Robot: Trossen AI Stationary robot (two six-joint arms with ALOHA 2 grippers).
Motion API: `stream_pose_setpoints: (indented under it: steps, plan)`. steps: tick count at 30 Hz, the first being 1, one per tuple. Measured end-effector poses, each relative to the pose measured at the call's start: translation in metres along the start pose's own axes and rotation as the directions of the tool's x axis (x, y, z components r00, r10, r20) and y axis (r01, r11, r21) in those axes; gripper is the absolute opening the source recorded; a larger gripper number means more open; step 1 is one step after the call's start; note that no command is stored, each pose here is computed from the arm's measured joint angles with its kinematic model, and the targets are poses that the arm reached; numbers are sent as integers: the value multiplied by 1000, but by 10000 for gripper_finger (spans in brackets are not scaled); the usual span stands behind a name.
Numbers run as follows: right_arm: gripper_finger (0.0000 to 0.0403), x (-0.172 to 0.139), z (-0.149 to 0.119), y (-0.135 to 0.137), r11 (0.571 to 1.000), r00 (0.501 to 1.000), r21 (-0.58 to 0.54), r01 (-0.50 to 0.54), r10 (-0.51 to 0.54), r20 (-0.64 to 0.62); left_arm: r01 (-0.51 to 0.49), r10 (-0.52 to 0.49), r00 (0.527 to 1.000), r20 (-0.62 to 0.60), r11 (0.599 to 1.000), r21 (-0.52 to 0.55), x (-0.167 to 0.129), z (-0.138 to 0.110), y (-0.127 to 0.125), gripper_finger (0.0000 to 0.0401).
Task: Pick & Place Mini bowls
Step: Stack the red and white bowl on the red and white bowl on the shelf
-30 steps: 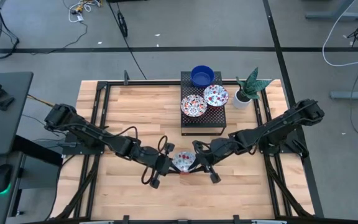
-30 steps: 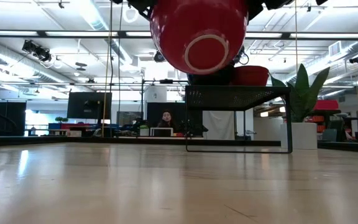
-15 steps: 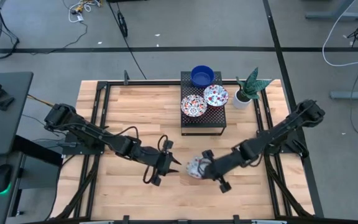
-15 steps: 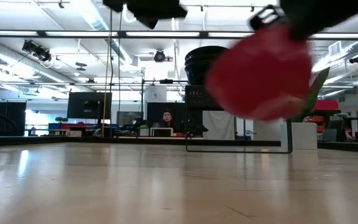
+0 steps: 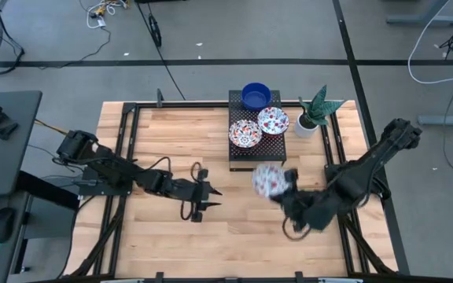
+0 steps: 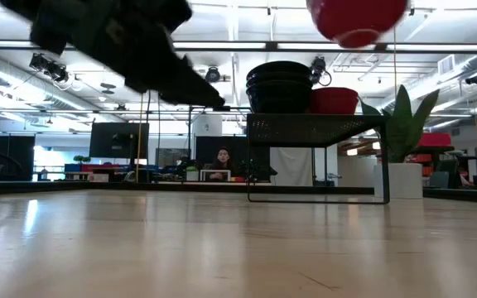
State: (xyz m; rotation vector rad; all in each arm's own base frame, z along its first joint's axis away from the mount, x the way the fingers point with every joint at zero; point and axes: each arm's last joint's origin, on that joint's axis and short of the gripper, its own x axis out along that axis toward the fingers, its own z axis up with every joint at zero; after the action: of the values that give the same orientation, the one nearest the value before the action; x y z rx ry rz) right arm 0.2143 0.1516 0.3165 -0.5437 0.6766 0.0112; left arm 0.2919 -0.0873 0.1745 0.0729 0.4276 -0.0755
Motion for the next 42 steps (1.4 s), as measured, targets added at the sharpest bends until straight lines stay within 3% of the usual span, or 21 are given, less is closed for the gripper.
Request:
stream_pose_setpoints:
  steps: [8,15,23,26,42]
  plan:
    - [8,-13,-28,-94,970,974,84,227,-223,-46,-172,189,978,85,969,-179,-12,-36,20,144]
    - [8,7,-61,-148,950,966,182,255,-239,-102,-183,200,976,82,967,-176,-13,-38,21,142]
    - [8,30,-89,-171,933,952,218,286,-251,-173,-186,202,976,82,967,-175,-13,-38,21,142]
    - [8,34,-96,-171,937,964,253,241,-202,-172,-186,202,976,82,967,-175,-13,-38,21,142]
    - [8,46,-101,-170,936,966,280,212,-158,-203,-186,202,976,82,967,-174,-13,-38,21,142]
